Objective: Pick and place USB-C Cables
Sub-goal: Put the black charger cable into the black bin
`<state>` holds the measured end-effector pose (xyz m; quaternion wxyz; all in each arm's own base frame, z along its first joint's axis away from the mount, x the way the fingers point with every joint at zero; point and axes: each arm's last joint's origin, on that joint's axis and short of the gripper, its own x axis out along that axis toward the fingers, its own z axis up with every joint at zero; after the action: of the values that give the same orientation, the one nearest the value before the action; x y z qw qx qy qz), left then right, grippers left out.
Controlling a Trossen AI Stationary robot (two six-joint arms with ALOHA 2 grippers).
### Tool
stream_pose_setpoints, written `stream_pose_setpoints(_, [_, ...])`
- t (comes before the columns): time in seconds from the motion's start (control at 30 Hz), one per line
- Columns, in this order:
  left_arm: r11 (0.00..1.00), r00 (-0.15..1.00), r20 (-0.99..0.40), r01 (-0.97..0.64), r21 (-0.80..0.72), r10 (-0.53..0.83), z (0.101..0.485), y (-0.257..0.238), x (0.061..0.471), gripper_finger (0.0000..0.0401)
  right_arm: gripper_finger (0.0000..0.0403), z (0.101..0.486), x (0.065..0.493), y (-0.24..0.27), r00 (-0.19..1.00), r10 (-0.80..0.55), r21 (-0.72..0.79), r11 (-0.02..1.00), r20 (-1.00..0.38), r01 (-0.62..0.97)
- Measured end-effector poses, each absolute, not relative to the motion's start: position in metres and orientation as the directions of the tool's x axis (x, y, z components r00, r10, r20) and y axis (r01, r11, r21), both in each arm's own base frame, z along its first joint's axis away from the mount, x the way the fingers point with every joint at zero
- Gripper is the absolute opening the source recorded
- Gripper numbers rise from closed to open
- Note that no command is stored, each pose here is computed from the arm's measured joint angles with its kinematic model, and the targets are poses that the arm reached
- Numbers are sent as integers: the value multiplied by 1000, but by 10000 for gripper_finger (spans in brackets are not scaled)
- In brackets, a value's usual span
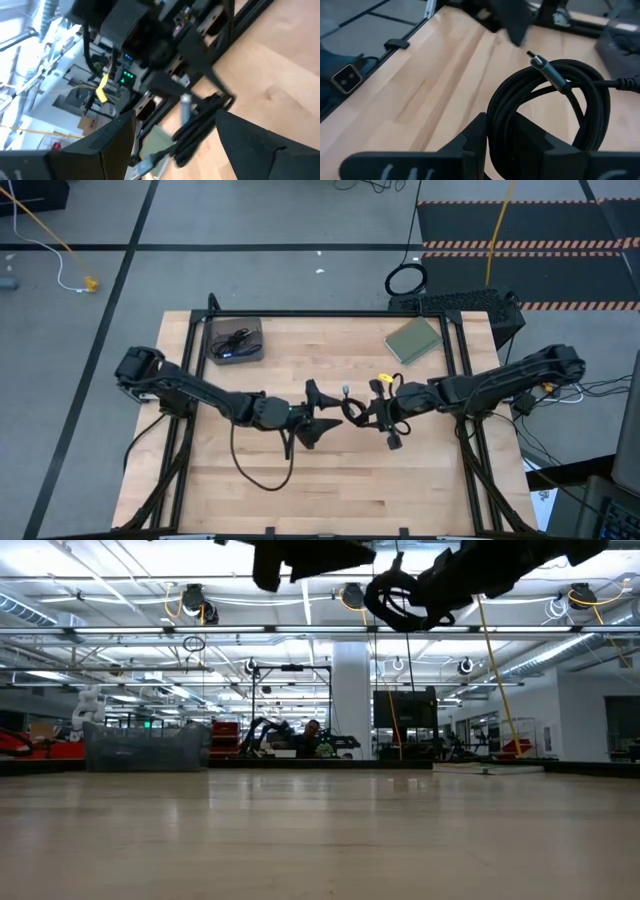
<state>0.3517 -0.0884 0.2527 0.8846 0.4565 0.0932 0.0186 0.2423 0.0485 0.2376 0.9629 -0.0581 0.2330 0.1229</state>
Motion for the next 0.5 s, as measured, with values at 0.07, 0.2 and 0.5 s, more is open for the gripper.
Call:
stream_pose_setpoints(0.07, [587,980,-159,62,807,116,251,-87,352,279,64,234,245,47,854,217,-46,962,-473,-270])
stream_pose_setpoints(0.2, [617,978,-195,110,779,73,248,-86,352,291,64,231,248,44,852,202,-41,967,-483,-253])
stream_pose_setpoints(0.5, [633,967,-253,171,755,40,240,-73,356,279,64,229,250,39,831,276,48,956,-482,-289])
